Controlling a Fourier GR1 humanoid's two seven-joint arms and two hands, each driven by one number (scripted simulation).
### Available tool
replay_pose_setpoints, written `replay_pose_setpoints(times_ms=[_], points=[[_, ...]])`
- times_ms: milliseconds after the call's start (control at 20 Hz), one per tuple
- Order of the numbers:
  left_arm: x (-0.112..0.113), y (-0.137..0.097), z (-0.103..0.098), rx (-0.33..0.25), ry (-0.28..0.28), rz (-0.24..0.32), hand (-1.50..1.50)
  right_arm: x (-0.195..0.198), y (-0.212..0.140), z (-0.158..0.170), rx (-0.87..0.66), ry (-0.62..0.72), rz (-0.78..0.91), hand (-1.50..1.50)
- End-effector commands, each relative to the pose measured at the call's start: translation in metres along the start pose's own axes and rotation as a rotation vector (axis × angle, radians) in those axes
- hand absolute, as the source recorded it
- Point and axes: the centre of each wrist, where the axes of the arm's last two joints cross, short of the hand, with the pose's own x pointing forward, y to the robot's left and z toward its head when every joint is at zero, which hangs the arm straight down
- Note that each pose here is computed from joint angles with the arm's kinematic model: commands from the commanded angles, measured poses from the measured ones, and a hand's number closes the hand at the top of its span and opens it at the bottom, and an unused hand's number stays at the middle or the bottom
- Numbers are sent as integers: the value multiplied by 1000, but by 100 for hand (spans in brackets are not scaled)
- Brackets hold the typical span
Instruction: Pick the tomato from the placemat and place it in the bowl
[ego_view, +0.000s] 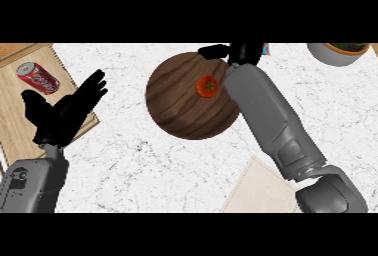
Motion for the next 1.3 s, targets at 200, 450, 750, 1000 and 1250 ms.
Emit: replay_pose_setpoints(times_ms=[200, 450, 750, 1000, 1250], points=[[-8, 18, 8, 70, 51, 12, 0, -4, 3, 3, -135, 2, -26, -150], [-13, 19, 20, 128, 65, 28, 0, -21, -14, 9, -43, -168, 7, -150], [-28, 28, 33, 141, 92, 23, 0, -26, -22, 54, 48, -295, -58, -150], [-28, 29, 38, 140, 93, 34, 0, -19, -47, 100, 175, -379, -226, -150], [-31, 35, 44, 157, 93, 29, 0, -32, -80, 158, 262, -381, -393, -150]])
